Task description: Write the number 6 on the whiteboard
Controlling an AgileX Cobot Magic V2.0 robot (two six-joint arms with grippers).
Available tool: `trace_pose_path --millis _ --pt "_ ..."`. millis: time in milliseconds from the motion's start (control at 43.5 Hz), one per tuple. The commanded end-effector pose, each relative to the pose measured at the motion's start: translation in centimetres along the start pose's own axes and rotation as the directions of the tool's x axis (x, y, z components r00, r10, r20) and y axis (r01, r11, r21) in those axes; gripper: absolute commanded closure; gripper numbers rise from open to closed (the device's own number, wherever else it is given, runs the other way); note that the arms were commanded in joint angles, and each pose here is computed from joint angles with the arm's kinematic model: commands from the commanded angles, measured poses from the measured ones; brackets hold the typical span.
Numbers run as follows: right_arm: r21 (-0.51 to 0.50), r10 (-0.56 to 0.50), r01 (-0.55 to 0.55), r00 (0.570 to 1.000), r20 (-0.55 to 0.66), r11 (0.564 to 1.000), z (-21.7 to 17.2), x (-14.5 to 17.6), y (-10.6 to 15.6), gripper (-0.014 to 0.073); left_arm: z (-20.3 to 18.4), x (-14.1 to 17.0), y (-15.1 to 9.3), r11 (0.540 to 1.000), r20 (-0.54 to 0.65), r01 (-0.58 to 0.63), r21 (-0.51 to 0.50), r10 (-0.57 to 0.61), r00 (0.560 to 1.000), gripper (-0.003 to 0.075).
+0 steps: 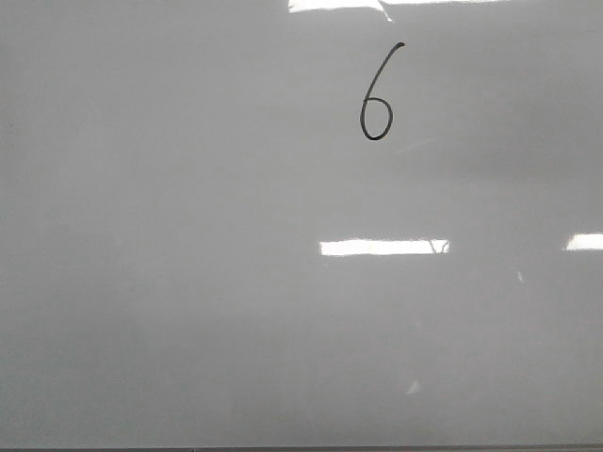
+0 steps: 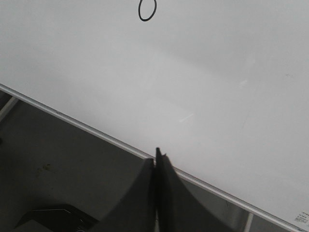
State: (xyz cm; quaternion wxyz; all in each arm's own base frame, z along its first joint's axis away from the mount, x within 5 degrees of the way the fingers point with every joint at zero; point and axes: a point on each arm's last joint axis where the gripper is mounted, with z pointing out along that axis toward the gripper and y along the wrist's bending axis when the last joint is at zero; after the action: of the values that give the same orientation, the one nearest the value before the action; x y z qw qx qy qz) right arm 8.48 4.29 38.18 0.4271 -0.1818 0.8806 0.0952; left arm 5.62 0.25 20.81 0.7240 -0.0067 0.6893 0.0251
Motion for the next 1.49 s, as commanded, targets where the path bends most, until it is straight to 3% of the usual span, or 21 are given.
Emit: trace_pose_path --millis 0,299,437,575,874,1403,1472 --pt "-0.001 0.006 -0.006 0.996 0.089 1.000 -0.6 -1.1 -0.1 0.0717 -0.2 -0.8 0.0 1.000 0.103 0.004 -0.004 -0.003 0.995 0.0741" --pt "0.010 0.018 -0.019 0.996 0.093 1.000 -0.5 -0.3 -0.3 0.0717 -0.2 -0.8 0.0 1.000 0.103 0.004 -0.004 -0.003 0.995 0.0741" --pt "0.057 0.099 -0.111 0.979 0.178 0.992 -0.5 0.7 -1.1 0.0717 -0.2 -0.8 0.0 1.000 0.103 0.004 -0.004 -0.003 0.995 0.0741" --pt "0.093 0.183 -0.226 0.923 0.338 0.970 -0.6 2.6 -1.9 0.0717 -0.2 -0.8 0.0 1.000 0.103 0.004 -0.004 -0.003 0.995 0.0741" --pt "0.228 0.140 -0.346 0.775 0.617 0.910 1.1 8.7 -2.8 0.0717 -0.2 -0.8 0.0 1.000 0.103 0.004 -0.004 -0.003 0.995 0.0741" --pt "0.247 0.045 -0.354 0.646 0.762 0.902 6.6 16.0 -3.1 0.0717 -0.2 -0.8 0.0 1.000 0.103 0.004 -0.004 -0.003 0.995 0.0741" --pt "0.248 0.049 -0.356 0.652 0.757 0.901 6.8 16.1 -3.1 0.0717 -0.2 -0.8 0.0 1.000 0.103 0.004 -0.004 -0.003 0.995 0.0741"
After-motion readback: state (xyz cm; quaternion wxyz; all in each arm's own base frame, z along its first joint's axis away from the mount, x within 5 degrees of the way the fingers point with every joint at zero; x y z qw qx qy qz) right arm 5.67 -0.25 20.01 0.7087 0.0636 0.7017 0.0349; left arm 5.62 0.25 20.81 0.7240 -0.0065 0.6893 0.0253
